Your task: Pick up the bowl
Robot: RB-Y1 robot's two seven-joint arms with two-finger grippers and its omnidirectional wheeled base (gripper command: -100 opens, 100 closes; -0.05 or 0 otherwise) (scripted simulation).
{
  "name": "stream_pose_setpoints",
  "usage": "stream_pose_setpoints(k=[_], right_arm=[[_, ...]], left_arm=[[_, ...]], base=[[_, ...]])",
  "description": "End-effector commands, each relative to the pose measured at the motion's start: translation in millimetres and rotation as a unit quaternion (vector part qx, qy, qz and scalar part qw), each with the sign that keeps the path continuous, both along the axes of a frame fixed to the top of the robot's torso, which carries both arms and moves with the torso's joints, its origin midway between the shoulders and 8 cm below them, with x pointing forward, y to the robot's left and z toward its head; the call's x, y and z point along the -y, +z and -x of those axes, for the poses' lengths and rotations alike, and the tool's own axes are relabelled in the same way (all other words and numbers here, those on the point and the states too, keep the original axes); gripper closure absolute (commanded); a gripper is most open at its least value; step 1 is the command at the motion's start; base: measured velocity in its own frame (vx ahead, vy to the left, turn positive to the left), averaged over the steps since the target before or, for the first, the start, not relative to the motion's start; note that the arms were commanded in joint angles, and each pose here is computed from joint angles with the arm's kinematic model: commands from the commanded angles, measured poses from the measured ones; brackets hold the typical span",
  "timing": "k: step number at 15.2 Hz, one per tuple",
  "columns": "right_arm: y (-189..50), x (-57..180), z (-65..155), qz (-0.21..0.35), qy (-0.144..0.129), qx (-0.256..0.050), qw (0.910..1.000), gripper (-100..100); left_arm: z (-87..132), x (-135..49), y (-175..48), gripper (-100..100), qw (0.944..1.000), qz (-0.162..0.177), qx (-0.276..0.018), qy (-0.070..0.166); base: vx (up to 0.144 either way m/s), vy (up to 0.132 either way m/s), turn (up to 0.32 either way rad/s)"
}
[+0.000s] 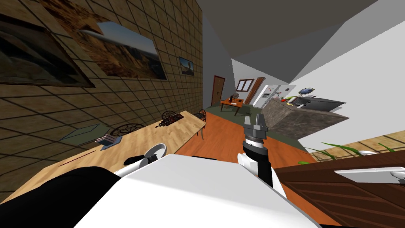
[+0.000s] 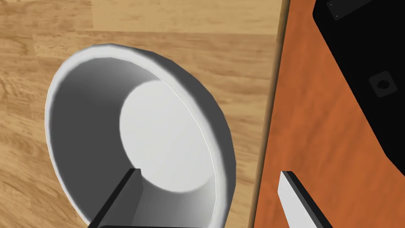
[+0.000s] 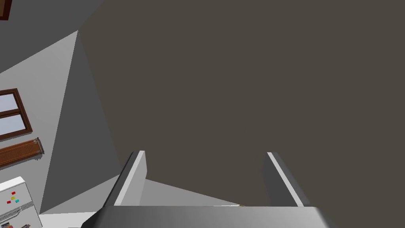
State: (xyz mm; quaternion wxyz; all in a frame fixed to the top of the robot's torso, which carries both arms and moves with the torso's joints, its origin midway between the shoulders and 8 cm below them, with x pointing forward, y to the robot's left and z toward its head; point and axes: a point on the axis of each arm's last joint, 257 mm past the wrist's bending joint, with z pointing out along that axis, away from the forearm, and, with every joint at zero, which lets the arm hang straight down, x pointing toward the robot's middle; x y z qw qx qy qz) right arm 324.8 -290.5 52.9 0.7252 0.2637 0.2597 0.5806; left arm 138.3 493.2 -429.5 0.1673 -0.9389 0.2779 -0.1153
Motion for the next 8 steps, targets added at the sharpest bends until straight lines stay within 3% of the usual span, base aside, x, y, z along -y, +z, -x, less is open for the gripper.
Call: stream_pose_setpoints(k=[1, 8], right_arm=[[0, 0, 0, 0.000, 0.000, 0.000, 1.0000, 0], [0, 0, 0, 0.000, 0.000, 0.000, 1.0000, 0]], left_arm=[[17, 1.7, -7, -100, 0.9994, 0.021, -0.020, 0.018], [50, 10.5, -19, -100, 0.9948, 0.062, -0.059, 0.057]], base=[[0.057, 0.028, -0.033], [0.049, 0.027, -0.027]])
